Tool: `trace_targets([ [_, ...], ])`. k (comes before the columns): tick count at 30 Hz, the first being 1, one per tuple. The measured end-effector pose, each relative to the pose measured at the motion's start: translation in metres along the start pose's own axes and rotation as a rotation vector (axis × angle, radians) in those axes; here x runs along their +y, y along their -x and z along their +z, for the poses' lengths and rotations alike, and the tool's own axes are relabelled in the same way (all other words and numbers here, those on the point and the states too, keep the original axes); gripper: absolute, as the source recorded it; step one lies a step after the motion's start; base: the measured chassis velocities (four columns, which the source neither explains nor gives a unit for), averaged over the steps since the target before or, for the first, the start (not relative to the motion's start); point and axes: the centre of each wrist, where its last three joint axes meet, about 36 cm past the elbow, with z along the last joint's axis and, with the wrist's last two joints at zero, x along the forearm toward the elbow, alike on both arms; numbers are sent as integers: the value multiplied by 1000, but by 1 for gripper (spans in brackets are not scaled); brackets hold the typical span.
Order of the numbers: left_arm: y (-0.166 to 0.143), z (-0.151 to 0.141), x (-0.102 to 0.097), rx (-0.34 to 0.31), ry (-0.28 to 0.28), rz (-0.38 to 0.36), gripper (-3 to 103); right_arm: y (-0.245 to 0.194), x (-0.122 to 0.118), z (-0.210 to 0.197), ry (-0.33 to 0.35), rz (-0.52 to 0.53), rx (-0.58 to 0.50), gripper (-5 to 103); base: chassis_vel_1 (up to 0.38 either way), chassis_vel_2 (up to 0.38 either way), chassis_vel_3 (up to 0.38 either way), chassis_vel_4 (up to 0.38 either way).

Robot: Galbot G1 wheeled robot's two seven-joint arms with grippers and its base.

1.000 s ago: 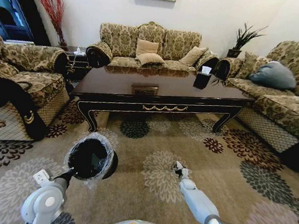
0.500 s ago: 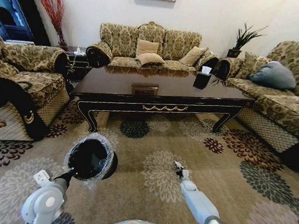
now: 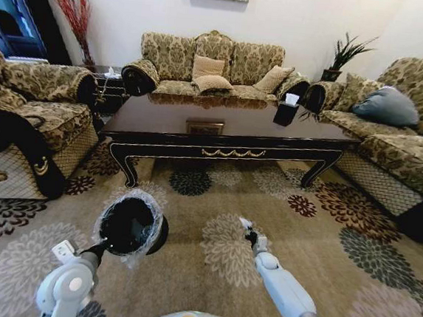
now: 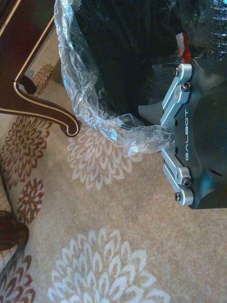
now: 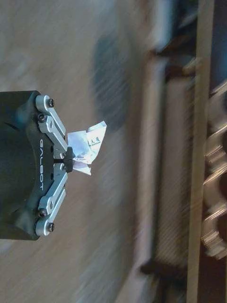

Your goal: Move to the front of the table and pick up the trash from the floor, then place it into the trash bin.

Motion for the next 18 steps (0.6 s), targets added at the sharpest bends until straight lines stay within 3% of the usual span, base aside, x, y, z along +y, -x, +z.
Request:
trace_targets([
  [5, 3, 3, -3, 8, -3, 8, 0, -1, 43, -44, 41, -232, -224, 0, 0, 0, 0, 0],
  [6, 3, 3, -3, 8, -3, 8, 0, -1, 43, -44, 41, -232, -224, 0, 0, 0, 0, 0],
  [9, 5, 7, -5, 15, -2, 11, 0, 0, 77, -75, 75, -371, -363, 0, 0, 0, 0, 0],
  [15, 7, 11, -6, 23, -1, 12, 0, -1, 109, -106, 112, -519, -498, 0, 0, 0, 0, 0],
  [18, 9, 13, -7, 28, -3, 12, 0, -5, 131, -127, 107, -653, -591, 0, 0, 0, 0, 0],
])
